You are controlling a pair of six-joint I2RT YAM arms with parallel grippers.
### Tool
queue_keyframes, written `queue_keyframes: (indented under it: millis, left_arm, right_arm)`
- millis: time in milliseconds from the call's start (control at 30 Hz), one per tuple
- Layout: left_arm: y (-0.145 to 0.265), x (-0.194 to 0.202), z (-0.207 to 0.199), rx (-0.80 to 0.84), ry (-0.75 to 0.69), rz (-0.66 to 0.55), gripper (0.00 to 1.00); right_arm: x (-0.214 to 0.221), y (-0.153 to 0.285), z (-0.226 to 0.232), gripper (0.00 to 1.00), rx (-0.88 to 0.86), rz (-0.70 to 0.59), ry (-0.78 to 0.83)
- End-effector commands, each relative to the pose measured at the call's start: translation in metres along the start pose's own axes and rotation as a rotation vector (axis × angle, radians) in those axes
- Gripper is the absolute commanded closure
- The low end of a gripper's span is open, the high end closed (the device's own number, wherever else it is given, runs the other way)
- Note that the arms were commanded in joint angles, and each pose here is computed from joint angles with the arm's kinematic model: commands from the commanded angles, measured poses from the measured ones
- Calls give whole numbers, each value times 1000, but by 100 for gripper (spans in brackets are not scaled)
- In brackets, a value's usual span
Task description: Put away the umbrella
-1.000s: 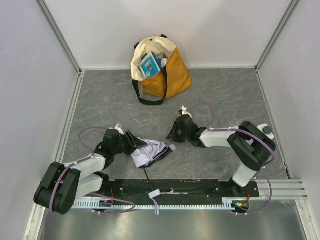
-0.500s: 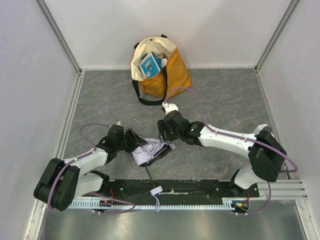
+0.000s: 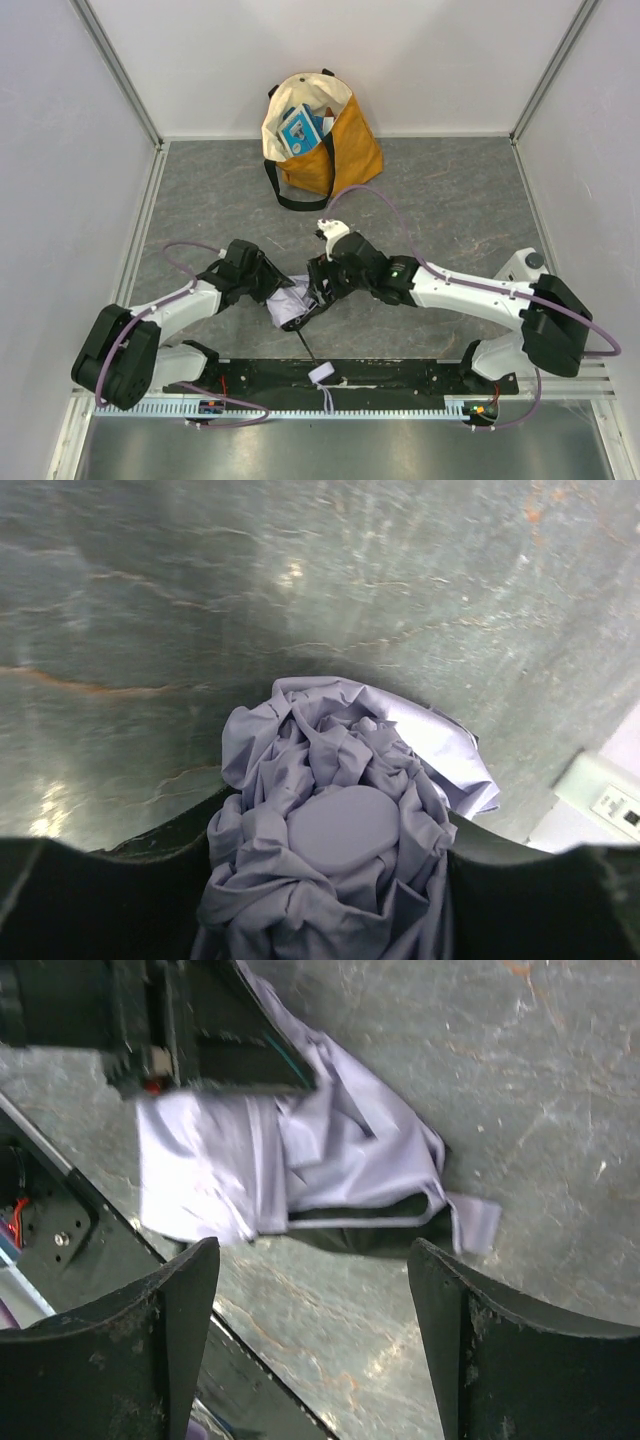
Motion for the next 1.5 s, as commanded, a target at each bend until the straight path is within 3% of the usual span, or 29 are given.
queue_keyframes:
  millis: [0,100,233,467,600,633,700,767,833,1000,1267,1467]
  left_arm:
    - [-4,5,-22,185,-53,-9,98]
    - [4,4,-36,316,-102,-42,98]
    - [15,2,-47,424,-159,-86,98]
    - [26,2,-54,539,-158,-122,98]
    - [22,6,-50,530,-156,-100,98]
    - [23,7,-49,537,-150,-97,98]
    - [25,7,-51,557,-152,-99,98]
    - [26,8,-52,556,-166,-96,98]
    - [27,8,-53,563,-167,-99,98]
    - [28,12,-53,583,-172,-76,98]
    - [23,15,-44,561,-157,-65,98]
    - [2,-11,-27,418,72,-168,98]
  right_arm:
    - [-16,-11,-4,18,89,-31,-43]
    - [-3,-8,-30,25,187,-42,-310]
    - [24,3,-61,38,192,-19,-614]
    - [46,13,-82,40,170,-62,-805]
    - [43,-4,-96,49,187,-58,-671]
    - [43,-9,-95,57,163,-37,-662]
    - [44,-19,-88,71,87,-11,-697]
    - [38,-26,-82,73,23,-40,-734]
    - [38,-31,-80,81,1,-34,-772]
    - [47,-59,-89,85,36,-5,-826]
    - [45,-94,-109,89,110,-10,-767]
    - [15,-108,-136,83,214,58,-400]
Point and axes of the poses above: each gripper's point midway between its finger pads, its own y axis back along the fingers, its own z axis along the line the jaws close on, x = y × z, the point moved 1 cm from there along y, back along the fingers, and after that the axes turned 5 degrees about y, right-handed, at the moved point
